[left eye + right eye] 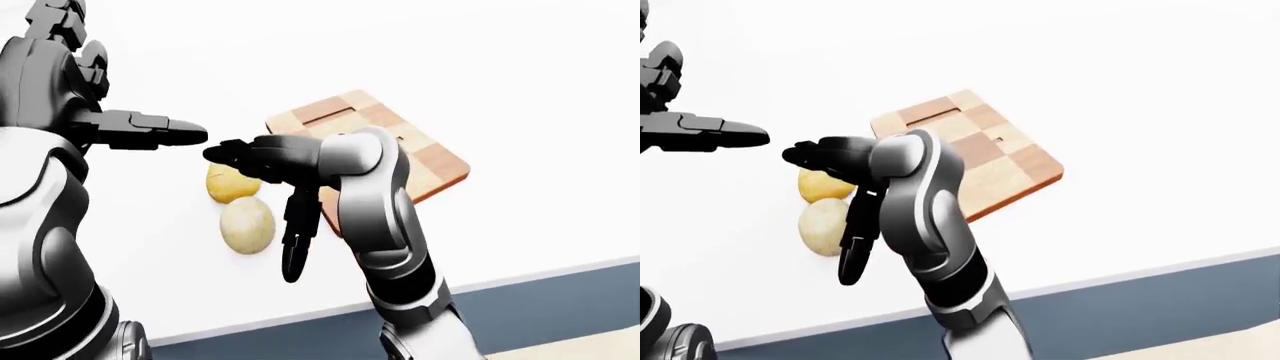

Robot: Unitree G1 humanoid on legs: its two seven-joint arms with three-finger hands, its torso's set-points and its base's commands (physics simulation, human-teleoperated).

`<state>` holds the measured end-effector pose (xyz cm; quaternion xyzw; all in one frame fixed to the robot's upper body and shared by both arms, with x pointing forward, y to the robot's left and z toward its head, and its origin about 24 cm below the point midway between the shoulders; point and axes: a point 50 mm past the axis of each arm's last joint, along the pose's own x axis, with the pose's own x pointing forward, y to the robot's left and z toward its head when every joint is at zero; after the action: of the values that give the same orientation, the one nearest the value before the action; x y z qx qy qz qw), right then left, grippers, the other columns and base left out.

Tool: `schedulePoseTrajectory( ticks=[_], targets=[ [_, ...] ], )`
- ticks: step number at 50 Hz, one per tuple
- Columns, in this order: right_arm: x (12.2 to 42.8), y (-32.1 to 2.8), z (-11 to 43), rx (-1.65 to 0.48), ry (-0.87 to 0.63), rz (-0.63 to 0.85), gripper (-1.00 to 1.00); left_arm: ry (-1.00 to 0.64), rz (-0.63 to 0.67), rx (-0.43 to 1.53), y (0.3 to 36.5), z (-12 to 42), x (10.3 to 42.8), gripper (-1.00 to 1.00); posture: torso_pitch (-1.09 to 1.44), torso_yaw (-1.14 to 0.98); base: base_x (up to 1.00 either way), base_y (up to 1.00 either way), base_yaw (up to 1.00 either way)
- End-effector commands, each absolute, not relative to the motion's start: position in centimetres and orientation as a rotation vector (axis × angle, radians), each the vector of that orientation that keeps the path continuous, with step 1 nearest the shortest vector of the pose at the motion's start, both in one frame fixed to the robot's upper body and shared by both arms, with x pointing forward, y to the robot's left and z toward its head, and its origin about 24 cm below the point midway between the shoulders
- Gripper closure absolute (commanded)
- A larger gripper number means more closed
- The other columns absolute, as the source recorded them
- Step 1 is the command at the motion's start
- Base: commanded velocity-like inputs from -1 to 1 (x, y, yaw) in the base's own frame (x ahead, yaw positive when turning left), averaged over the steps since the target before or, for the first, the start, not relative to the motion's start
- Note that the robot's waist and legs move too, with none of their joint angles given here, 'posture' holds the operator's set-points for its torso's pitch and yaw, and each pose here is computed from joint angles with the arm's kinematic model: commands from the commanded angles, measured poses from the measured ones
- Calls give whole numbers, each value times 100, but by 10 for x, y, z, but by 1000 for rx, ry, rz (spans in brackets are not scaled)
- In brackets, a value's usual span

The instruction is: Place the bread and cheese on the cutting board.

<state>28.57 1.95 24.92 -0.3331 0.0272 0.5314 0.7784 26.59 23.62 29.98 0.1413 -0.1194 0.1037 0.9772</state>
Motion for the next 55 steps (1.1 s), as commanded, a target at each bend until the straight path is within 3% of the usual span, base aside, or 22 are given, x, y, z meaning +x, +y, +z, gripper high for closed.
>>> schedulePoseTrajectory(
  ticks=[1, 10, 28, 42, 55],
  targets=[
    [281, 21, 261, -740, -6, 1137, -96, -323, 236, 298, 238, 314, 259, -100, 0, 0, 0, 0, 0],
    [286, 21, 253, -746, 4, 1130, -69, -322, 236, 300, 238, 314, 258, -100, 0, 0, 0, 0, 0],
    [282, 26, 242, -761, 1, 1132, -62, -323, 242, 300, 239, 314, 255, -100, 0, 0, 0, 0, 0],
    [277, 25, 244, -770, -9, 1137, 22, -321, 248, 301, 241, 312, 253, -100, 0, 0, 0, 0, 0],
    [274, 25, 262, -772, -52, 1118, 62, -328, 251, 305, 242, 319, 254, -100, 0, 0, 0, 0, 0]
  ],
)
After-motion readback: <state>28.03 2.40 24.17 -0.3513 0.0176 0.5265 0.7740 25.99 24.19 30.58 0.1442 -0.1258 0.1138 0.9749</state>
